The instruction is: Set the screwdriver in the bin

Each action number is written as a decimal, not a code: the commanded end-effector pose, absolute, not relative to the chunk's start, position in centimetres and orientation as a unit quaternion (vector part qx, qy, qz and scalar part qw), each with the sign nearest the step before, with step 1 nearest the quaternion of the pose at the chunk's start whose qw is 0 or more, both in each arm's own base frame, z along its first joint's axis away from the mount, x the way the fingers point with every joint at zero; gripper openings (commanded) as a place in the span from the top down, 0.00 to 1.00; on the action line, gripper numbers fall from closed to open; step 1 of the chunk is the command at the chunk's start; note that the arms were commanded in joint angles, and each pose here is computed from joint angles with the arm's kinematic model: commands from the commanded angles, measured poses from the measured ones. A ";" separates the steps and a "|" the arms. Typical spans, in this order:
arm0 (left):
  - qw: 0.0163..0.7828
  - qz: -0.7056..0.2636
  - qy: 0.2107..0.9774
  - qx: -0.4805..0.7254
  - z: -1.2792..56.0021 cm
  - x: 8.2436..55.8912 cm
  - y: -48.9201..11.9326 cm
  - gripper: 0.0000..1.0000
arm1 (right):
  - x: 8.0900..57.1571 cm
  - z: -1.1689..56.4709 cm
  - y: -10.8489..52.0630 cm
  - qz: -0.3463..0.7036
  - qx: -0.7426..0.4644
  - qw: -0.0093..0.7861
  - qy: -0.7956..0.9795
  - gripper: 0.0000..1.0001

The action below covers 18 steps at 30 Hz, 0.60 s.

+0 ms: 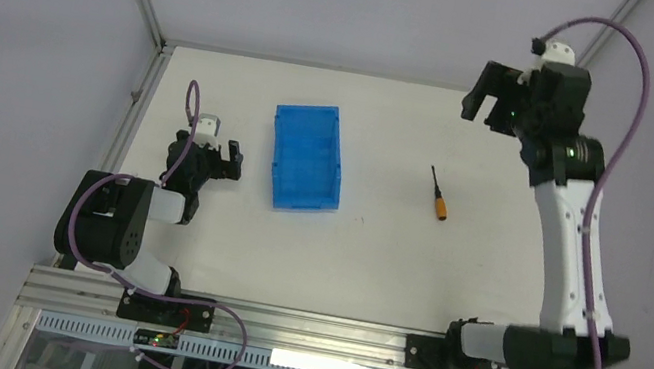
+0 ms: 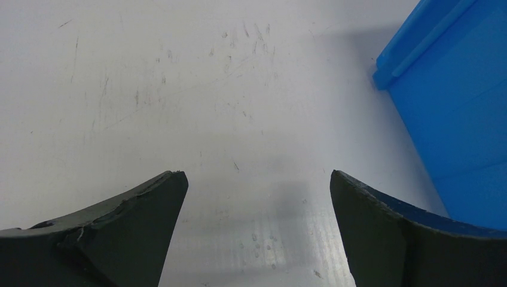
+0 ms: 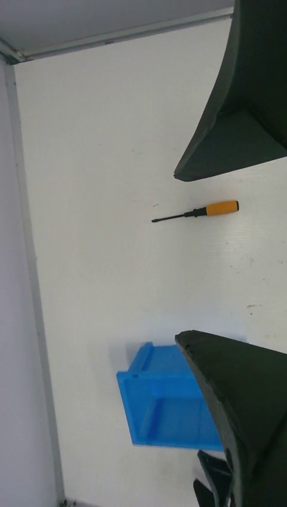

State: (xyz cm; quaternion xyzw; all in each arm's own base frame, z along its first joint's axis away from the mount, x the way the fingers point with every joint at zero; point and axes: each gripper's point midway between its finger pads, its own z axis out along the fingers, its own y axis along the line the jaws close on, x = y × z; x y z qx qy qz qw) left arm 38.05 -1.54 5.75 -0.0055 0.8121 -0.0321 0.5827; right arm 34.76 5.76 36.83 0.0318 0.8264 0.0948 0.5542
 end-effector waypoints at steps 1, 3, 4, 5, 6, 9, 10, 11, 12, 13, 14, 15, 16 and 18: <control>0.613 -0.043 0.789 -0.003 8.0 39.3 -1.7 0.01 | 34.8 26.1 4.0 0.003 -0.009 0.299 0.954 0.01; 0.613 -0.043 0.789 -0.003 8.0 39.3 -1.7 0.01 | 35.9 21.9 4.0 -0.004 -0.018 0.224 0.974 0.01; 0.613 -0.043 0.789 -0.003 8.0 39.3 -1.7 0.01 | 36.4 19.0 4.1 -0.007 -0.023 0.178 0.984 0.01; 0.614 -0.043 0.788 -0.003 8.0 39.3 -1.7 0.01 | 36.6 17.6 4.1 -0.006 -0.027 0.159 0.987 0.01; 0.614 -0.043 0.788 -0.003 8.0 39.3 -1.7 0.01 | 36.9 14.9 4.2 -0.009 -0.029 0.123 0.992 0.02; 0.614 -0.043 0.788 -0.004 8.0 39.3 -1.7 0.01 | 37.6 9.8 4.1 -0.018 -0.030 0.082 0.996 0.05; 0.613 -0.043 0.789 -0.003 8.0 39.3 -1.7 0.01 | 37.8 8.3 4.0 -0.023 -0.030 0.074 0.997 0.06; 0.614 -0.043 0.788 -0.003 8.0 39.3 -1.7 0.01 | 37.8 7.0 3.8 -0.028 -0.028 0.064 0.997 0.06; 0.614 -0.043 0.788 -0.004 8.0 39.3 -1.7 0.01 | 37.7 5.9 3.7 -0.034 -0.028 0.055 0.998 0.07; 0.613 -0.043 0.789 -0.004 8.0 39.3 -1.7 0.01 | 37.6 4.9 3.6 -0.035 -0.028 0.046 0.998 0.08; 0.614 -0.043 0.788 -0.003 8.0 39.3 -1.7 0.01 | 37.4 4.0 3.6 -0.035 -0.029 0.038 0.998 0.09; 0.614 -0.043 0.788 -0.003 8.0 39.3 -1.7 0.01 | 37.3 3.2 3.5 -0.038 -0.030 0.031 0.998 0.11; 0.614 -0.043 0.788 -0.004 8.0 39.3 -1.7 0.01 | 37.0 2.5 3.4 -0.043 -0.029 0.023 0.998 0.14; 0.614 -0.043 0.788 -0.004 8.0 39.3 -1.7 0.01 | 36.4 1.4 2.9 -0.055 -0.028 0.008 0.998 0.22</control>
